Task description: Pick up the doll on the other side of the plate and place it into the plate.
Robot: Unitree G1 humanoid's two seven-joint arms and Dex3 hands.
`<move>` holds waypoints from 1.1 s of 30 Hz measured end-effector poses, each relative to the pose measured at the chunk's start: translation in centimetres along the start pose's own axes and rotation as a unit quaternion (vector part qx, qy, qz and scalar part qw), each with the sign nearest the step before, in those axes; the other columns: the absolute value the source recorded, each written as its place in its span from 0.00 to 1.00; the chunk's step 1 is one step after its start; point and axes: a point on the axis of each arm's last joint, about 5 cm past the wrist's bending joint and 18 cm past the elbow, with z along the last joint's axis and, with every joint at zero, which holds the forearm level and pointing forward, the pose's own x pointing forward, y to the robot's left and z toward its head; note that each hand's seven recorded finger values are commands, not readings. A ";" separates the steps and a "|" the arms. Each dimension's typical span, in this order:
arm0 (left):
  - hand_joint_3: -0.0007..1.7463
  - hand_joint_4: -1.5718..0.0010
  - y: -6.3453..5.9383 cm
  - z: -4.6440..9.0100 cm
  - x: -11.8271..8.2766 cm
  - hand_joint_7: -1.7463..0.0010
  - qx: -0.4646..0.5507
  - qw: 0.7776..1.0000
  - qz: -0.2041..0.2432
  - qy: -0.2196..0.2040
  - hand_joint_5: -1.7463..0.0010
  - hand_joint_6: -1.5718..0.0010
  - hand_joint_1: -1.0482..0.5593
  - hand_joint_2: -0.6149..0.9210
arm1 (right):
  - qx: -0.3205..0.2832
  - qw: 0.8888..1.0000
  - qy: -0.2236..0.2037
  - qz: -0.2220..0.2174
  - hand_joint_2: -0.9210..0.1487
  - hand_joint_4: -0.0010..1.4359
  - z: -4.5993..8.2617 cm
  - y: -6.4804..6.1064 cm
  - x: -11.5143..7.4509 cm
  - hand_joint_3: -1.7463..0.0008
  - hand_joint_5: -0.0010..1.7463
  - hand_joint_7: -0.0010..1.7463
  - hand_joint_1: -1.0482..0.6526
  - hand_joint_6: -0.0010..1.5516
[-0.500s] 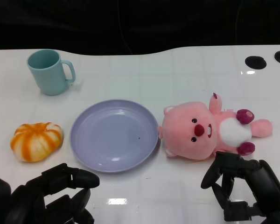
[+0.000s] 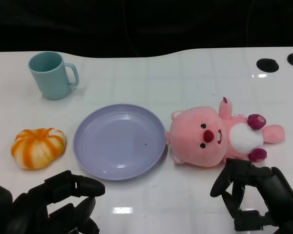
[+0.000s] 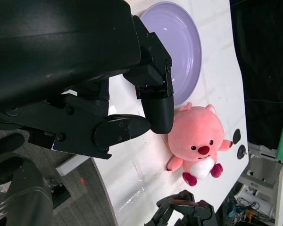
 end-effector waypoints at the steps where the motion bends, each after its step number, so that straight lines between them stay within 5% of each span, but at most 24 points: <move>1: 0.29 0.69 0.0 0.0 0.0 0.31 0.000 1.000 0.000 0.000 0.04 0.66 0.51 1.00 | 0.000 1.000 0.000 0.000 0.57 0.62 0.0 0.0 0.0 0.23 0.99 0.75 0.60 0.55; 19: 0.30 0.70 -0.1 -0.1 0.1 0.32 0.000 1.000 -0.002 0.001 0.04 0.66 0.50 1.00 | 0.003 1.000 0.003 -0.002 0.57 0.62 0.0 0.0 0.0 0.24 0.99 0.75 0.60 0.56; 23: 0.30 0.70 -0.1 -0.1 0.1 0.32 -0.001 1.000 -0.002 0.000 0.04 0.66 0.50 1.00 | 0.012 1.000 0.001 -0.008 0.54 0.61 0.2 -0.1 0.0 0.26 0.93 0.72 0.60 0.55; 27: 0.30 0.69 -0.1 -0.2 0.1 0.32 -0.001 1.000 -0.002 0.000 0.04 0.66 0.51 1.00 | 0.026 1.000 0.001 -0.016 0.43 0.58 0.7 -0.2 0.1 0.38 0.77 0.57 0.57 0.54; 33: 0.28 0.68 0.0 -0.2 0.1 0.32 -0.002 1.000 -0.002 0.000 0.05 0.65 0.51 1.00 | 0.015 0.999 -0.005 -0.028 0.34 0.42 1.9 -0.7 0.6 0.53 0.68 0.37 0.53 0.47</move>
